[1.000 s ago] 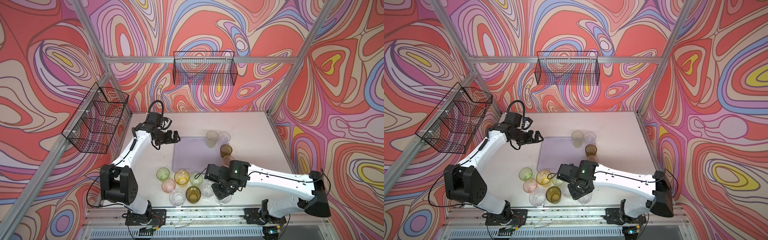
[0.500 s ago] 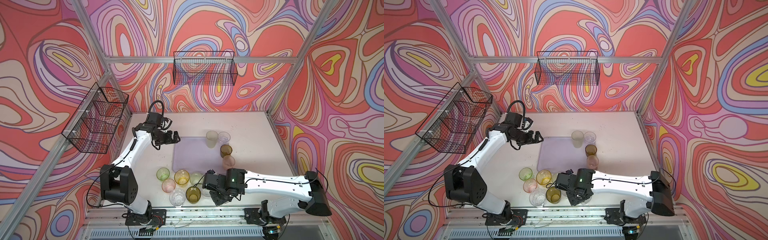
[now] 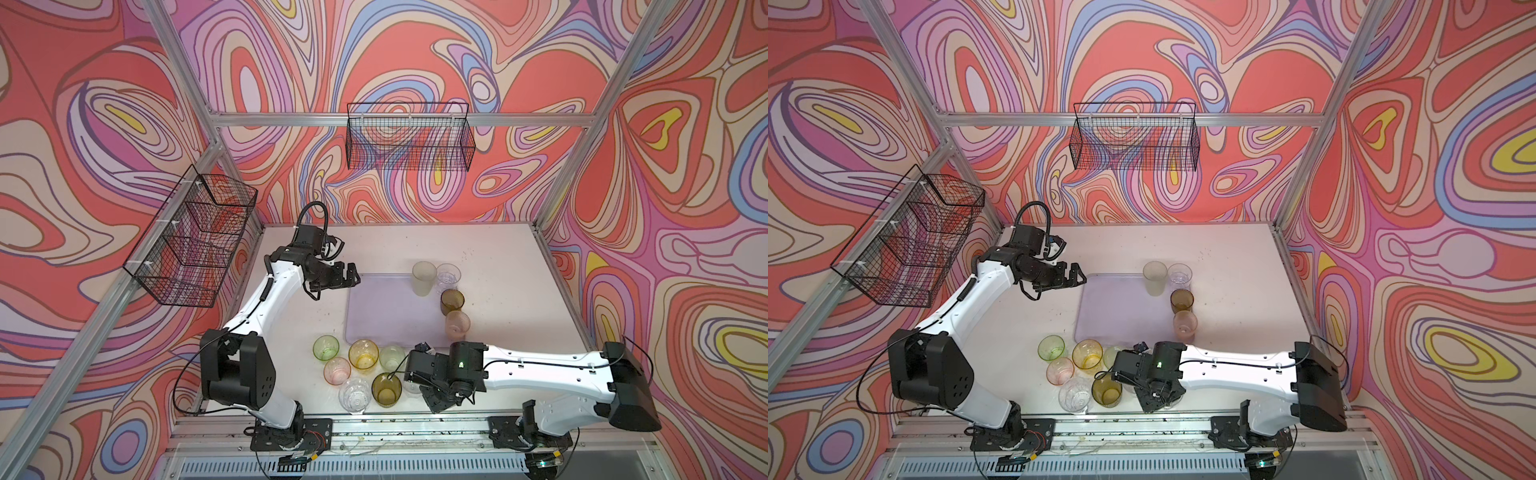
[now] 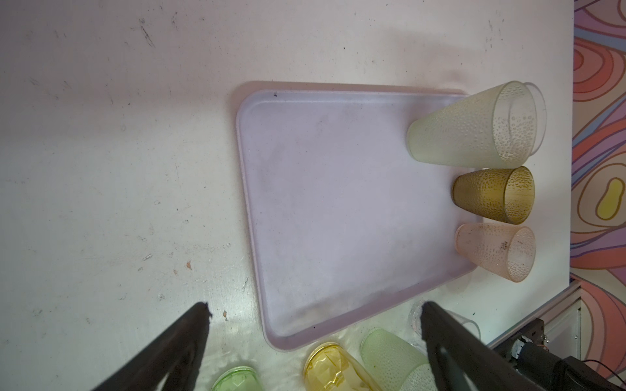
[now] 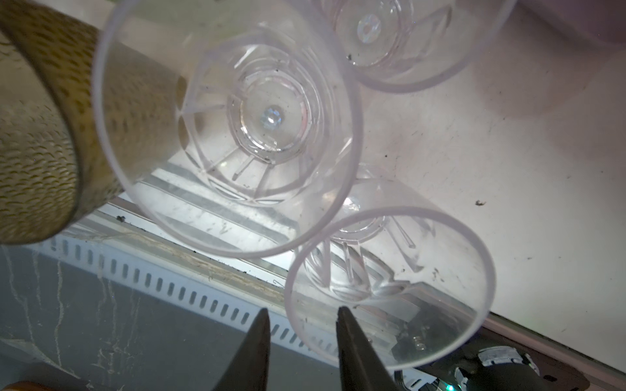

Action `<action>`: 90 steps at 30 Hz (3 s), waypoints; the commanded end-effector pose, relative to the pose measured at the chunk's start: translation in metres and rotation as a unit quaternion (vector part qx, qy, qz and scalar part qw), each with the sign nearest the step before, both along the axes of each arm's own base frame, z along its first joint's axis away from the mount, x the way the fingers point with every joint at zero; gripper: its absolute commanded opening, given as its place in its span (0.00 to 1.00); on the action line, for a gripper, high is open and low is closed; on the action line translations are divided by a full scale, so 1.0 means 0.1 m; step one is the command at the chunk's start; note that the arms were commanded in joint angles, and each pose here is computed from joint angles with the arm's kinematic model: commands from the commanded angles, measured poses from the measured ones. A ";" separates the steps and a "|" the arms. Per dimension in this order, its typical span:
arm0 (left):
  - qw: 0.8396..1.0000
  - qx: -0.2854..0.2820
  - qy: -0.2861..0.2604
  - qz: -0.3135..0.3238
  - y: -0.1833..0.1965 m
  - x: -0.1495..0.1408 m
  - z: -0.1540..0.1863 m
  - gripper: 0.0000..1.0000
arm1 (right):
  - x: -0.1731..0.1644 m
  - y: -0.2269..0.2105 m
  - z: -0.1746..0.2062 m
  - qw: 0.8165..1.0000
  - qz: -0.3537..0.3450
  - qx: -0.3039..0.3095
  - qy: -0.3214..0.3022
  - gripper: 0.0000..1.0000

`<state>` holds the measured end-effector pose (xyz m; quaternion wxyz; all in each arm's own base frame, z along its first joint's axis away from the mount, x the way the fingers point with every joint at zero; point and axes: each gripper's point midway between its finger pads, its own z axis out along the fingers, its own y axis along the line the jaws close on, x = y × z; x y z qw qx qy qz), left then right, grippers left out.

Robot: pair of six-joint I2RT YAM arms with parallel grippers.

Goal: Place the glasses into the tray
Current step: Pick up the glass from the bottom-center of the table, then place the glass on the tray.

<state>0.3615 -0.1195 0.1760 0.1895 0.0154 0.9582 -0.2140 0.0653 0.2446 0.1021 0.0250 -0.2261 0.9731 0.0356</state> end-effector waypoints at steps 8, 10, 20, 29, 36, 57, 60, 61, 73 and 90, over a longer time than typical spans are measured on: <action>1.000 0.009 -0.001 -0.010 -0.01 -0.01 0.04 1.00 | 0.02 -0.04 -0.14 1.000 -0.003 -0.014 -0.007 0.29; 1.000 0.010 0.001 -0.011 -0.02 -0.02 0.03 1.00 | 0.01 -0.04 -0.15 1.000 -0.003 -0.014 -0.006 0.28; 1.000 0.013 0.003 -0.010 -0.01 -0.02 0.02 1.00 | 0.02 -0.09 -0.19 1.000 -0.004 -0.024 -0.010 0.22; 1.000 0.018 0.006 -0.011 0.00 -0.02 0.00 1.00 | 0.07 -0.13 -0.12 0.999 0.001 -0.033 -0.023 0.13; 1.000 0.015 0.003 -0.012 -0.01 -0.02 0.02 1.00 | 0.11 -0.15 -0.01 0.999 0.002 -0.038 -0.035 0.07; 1.000 0.005 -0.003 -0.019 -0.07 -0.04 0.06 1.00 | 0.63 -0.29 0.88 0.996 -0.008 -0.047 -0.081 0.00; 1.000 0.004 -0.005 -0.020 -0.07 -0.04 0.08 1.00 | 0.78 -0.29 0.98 0.996 -0.010 -0.037 -0.083 0.00; 1.000 0.003 -0.006 -0.020 -0.07 -0.04 0.08 1.00 | 0.84 -0.28 1.02 0.995 -0.013 -0.036 -0.087 0.00; 1.000 0.002 -0.012 -0.022 -0.08 -0.05 0.12 1.00 | 1.49 -0.05 1.20 0.994 -0.011 -0.028 -0.103 0.00; 1.000 -0.007 -0.015 -0.025 -0.11 -0.06 0.14 1.00 | 2.26 0.15 0.93 0.996 -0.016 -0.009 -0.084 0.00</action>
